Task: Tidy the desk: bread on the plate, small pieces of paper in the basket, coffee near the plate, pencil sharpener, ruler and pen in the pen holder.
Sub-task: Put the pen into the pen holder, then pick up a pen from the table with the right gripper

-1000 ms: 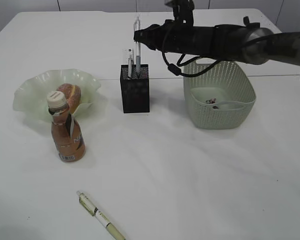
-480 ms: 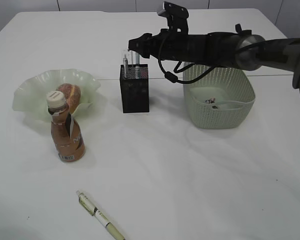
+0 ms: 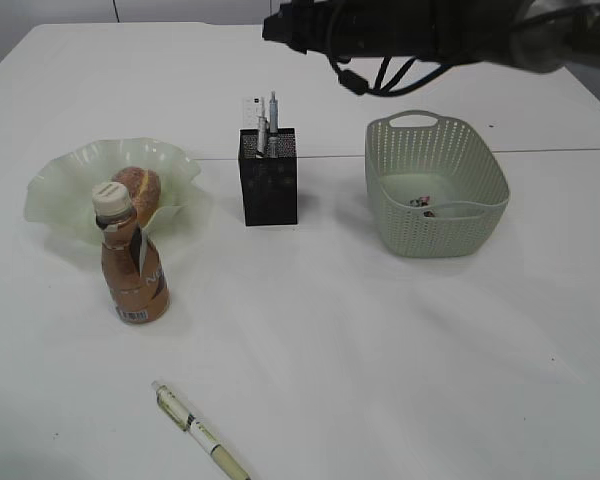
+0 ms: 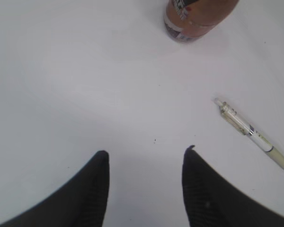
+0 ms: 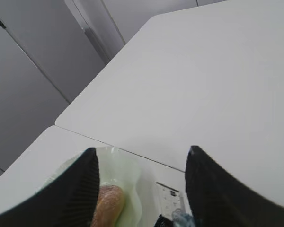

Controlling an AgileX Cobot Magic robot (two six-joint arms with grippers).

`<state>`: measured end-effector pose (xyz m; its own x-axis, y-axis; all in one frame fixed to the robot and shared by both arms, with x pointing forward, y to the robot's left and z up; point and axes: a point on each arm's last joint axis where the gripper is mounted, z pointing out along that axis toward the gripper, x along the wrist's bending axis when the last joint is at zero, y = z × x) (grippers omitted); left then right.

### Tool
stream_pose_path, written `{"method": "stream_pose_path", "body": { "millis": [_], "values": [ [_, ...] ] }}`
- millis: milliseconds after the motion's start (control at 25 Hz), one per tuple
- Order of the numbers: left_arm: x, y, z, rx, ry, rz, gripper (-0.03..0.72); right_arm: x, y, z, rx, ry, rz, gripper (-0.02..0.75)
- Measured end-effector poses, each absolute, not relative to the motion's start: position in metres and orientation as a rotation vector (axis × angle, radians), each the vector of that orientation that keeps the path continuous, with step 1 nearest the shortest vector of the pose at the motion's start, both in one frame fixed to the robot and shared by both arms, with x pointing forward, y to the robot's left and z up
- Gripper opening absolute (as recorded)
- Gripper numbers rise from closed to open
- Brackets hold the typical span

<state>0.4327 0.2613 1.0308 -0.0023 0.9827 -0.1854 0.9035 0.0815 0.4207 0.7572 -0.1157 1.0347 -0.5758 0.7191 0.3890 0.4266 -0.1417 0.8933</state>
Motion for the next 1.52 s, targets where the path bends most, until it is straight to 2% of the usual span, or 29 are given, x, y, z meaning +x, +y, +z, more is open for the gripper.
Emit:
{"method": "stream_pose_path", "body": {
  "millis": [200,400,600,760,1120,1320,1520],
  "values": [
    [0.433,0.261,1.031,1.859,1.943,0.25,0.37,0.724,-0.121,1.078,1.388,2.101,1.586,0.424],
    [0.433,0.261,1.031,1.858,1.942,0.252,0.37,0.686,-0.117,1.089,1.429,2.379,1.155,0.423],
    [0.433,0.261,1.031,1.854,1.939,0.257,0.37,0.655,-0.096,1.095,1.41,2.5,0.879,0.422],
    [0.433,0.261,1.031,1.854,1.939,0.257,0.37,0.631,-0.073,1.089,1.342,2.647,0.7,0.414],
    [0.433,0.261,1.031,1.854,1.939,0.257,0.37,0.582,-0.013,1.062,1.263,2.766,0.515,0.412],
    [0.433,0.262,1.031,1.864,1.939,0.264,0.37,0.552,0.031,1.029,1.183,2.876,0.413,0.411],
    [0.433,0.264,1.031,1.895,1.931,0.302,0.369,0.529,0.055,0.992,1.16,2.949,0.274,0.408]
  ]
}}
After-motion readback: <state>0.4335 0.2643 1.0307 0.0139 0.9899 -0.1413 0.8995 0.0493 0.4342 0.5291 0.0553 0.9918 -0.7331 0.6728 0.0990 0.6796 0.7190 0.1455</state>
